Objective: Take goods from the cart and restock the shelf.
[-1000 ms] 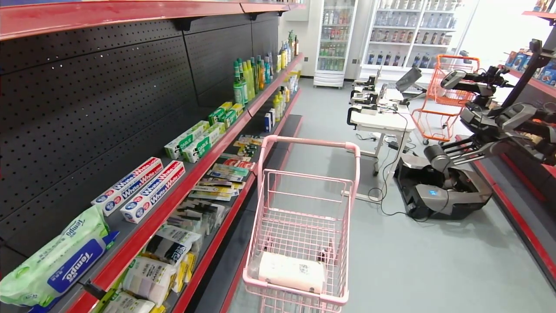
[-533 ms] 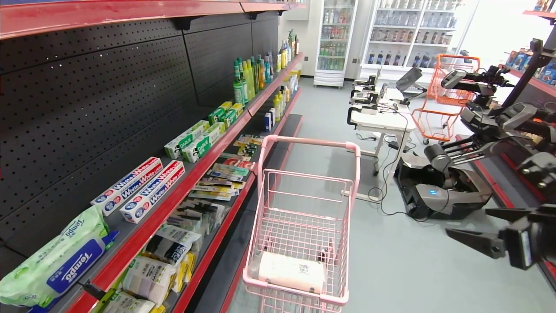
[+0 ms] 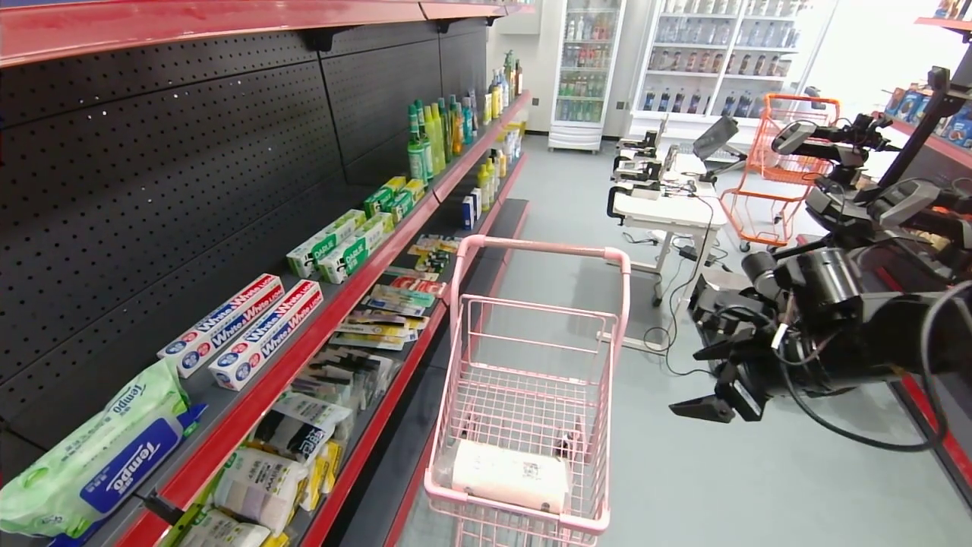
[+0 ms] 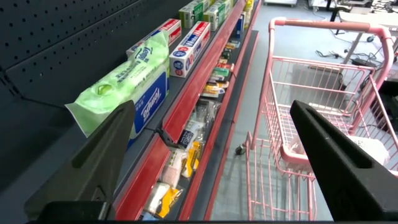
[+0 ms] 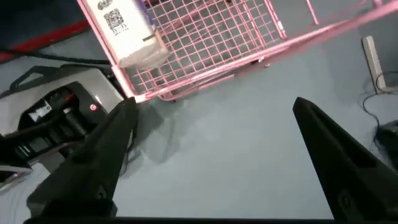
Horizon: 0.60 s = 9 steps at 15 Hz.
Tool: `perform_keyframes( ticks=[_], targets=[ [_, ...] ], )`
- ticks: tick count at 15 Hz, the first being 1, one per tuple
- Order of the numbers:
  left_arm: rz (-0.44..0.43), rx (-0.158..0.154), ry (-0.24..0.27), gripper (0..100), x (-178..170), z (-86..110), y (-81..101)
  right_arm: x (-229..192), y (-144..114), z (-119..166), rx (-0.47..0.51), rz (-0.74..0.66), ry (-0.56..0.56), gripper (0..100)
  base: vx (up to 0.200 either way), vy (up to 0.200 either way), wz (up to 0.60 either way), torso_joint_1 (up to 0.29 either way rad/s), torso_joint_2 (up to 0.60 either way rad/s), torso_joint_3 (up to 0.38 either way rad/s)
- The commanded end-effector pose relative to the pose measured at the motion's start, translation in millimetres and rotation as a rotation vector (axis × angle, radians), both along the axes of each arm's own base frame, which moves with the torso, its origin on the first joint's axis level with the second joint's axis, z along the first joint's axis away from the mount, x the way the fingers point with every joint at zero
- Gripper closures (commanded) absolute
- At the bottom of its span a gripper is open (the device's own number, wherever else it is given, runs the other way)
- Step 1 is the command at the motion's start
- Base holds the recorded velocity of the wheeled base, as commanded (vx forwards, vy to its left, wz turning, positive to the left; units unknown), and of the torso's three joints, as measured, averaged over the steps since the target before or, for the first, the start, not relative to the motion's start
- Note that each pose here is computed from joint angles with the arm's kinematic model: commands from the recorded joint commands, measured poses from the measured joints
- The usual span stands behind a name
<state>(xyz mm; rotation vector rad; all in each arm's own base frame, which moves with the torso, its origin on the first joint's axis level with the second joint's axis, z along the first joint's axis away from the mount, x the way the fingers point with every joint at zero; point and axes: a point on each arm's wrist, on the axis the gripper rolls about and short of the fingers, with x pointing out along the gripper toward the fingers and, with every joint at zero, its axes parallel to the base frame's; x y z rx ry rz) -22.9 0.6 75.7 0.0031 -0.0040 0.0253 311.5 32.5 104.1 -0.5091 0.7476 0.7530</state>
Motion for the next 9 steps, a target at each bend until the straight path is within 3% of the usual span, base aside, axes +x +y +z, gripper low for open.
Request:
perform_keyframes(
  ticks=[1,4,9],
  targets=[
    [0.001,0.0,0.001,0,0.1,0.1,0.0,32.9,19.8,-37.5,-0.026,0.085,0.057,0,0.0,0.0,0.0,0.0,0.0,0.0],
    [0.001,0.0,0.001,0,0.1,0.1,0.0,44.9,48.1,-49.6,-0.083,0.121,0.057,0,0.0,0.0,0.0,0.0,0.0,0.0],
    [0.001,0.0,0.001,0,0.1,0.1,0.0,47.7,62.5,-49.0,-0.086,0.155,0.041,0,0.0,0.0,0.0,0.0,0.0,0.0]
  ],
)
